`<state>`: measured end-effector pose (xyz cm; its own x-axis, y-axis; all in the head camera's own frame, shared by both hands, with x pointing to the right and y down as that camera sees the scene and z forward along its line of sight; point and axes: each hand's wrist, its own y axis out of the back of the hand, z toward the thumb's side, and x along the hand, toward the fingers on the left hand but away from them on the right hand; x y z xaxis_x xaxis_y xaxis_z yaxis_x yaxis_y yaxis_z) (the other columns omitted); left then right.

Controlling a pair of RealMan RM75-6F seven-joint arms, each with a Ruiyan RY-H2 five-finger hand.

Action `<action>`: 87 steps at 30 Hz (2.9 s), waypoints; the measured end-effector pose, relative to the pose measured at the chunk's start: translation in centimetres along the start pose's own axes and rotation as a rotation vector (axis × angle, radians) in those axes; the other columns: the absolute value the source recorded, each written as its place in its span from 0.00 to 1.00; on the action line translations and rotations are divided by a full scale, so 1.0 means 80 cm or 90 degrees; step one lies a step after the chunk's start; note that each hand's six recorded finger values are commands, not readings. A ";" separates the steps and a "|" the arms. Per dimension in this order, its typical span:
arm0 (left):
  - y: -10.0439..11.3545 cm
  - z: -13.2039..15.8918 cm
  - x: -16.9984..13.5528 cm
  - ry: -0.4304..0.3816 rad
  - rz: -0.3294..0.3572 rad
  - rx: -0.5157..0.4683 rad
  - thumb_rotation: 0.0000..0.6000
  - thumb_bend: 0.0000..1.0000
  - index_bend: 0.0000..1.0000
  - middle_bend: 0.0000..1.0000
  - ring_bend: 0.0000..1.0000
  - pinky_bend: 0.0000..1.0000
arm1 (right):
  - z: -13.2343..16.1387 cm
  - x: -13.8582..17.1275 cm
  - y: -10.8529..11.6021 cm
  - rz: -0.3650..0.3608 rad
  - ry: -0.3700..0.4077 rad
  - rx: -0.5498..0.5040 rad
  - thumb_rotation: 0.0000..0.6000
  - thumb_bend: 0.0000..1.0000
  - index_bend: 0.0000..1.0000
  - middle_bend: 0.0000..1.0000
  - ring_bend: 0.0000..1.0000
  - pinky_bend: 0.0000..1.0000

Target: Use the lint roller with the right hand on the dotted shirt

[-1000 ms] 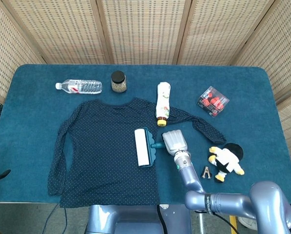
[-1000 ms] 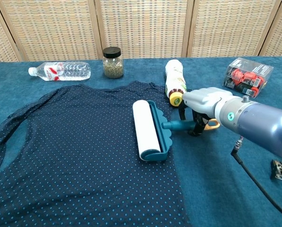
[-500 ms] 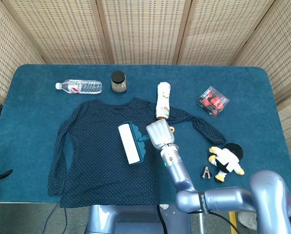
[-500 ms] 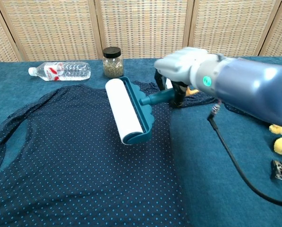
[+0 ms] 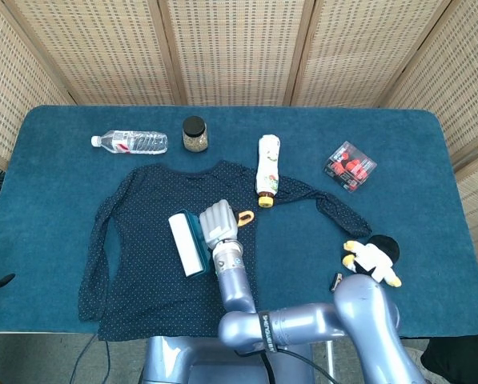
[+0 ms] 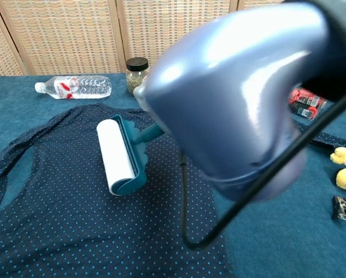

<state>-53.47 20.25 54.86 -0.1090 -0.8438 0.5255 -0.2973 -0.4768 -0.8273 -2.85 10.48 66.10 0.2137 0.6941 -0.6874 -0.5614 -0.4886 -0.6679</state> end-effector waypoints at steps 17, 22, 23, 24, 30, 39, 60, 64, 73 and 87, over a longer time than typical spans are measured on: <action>-0.008 -0.002 0.009 0.011 -0.015 0.012 1.00 0.00 0.00 0.00 0.00 0.00 | 0.016 -0.018 -0.040 0.030 -0.021 0.072 1.00 0.82 0.73 1.00 1.00 1.00; -0.010 -0.002 0.010 0.010 -0.018 0.016 1.00 0.00 0.00 0.00 0.00 0.00 | -0.028 -0.027 -0.064 0.040 -0.068 0.106 1.00 0.82 0.73 1.00 1.00 1.00; -0.011 -0.001 0.010 0.010 -0.019 0.017 1.00 0.00 0.00 0.00 0.00 0.00 | -0.037 -0.029 -0.068 0.042 -0.077 0.111 1.00 0.82 0.73 1.00 1.00 1.00; -0.011 -0.001 0.011 0.009 -0.020 0.018 1.00 0.00 0.00 0.00 0.00 0.00 | -0.047 -0.031 -0.072 0.044 -0.087 0.115 1.00 0.82 0.73 1.00 1.00 1.00; -0.015 0.003 0.011 0.005 -0.025 0.024 1.00 0.00 0.00 0.00 0.00 0.00 | -0.097 -0.037 -0.101 0.068 -0.141 0.136 1.00 0.82 0.73 1.00 1.00 1.00; -0.015 0.003 0.011 0.008 -0.025 0.022 1.00 0.00 0.00 0.00 0.00 0.00 | -0.090 -0.033 -0.101 0.070 -0.134 0.140 1.00 0.82 0.73 1.00 1.00 1.00; -0.015 -0.002 0.012 0.013 -0.026 0.018 1.00 0.00 0.00 0.00 0.00 0.00 | 0.073 0.003 -0.044 -0.002 -0.031 0.109 1.00 0.83 0.72 1.00 1.00 1.00; -0.013 -0.004 0.012 0.015 -0.024 0.015 1.00 0.00 0.00 0.00 0.00 0.00 | 0.070 0.000 -0.050 0.003 -0.038 0.119 1.00 0.83 0.72 1.00 1.00 1.00; -0.015 -0.002 0.011 0.012 -0.025 0.021 1.00 0.00 0.00 0.00 0.00 0.00 | 0.010 -0.017 -0.082 0.025 -0.093 0.142 1.00 0.83 0.72 1.00 1.00 1.00; -0.019 0.009 0.007 0.003 -0.021 0.034 1.00 0.00 0.00 0.00 0.00 0.00 | -0.084 -0.023 -0.128 0.061 -0.159 0.132 1.00 0.73 0.65 1.00 1.00 1.00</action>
<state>-52.37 20.31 56.24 -0.1039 -0.8265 0.5533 -0.2499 -0.5168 -0.8188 7.87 10.62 72.29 -0.0356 0.7707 -0.6362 -0.7255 -0.4578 -0.5139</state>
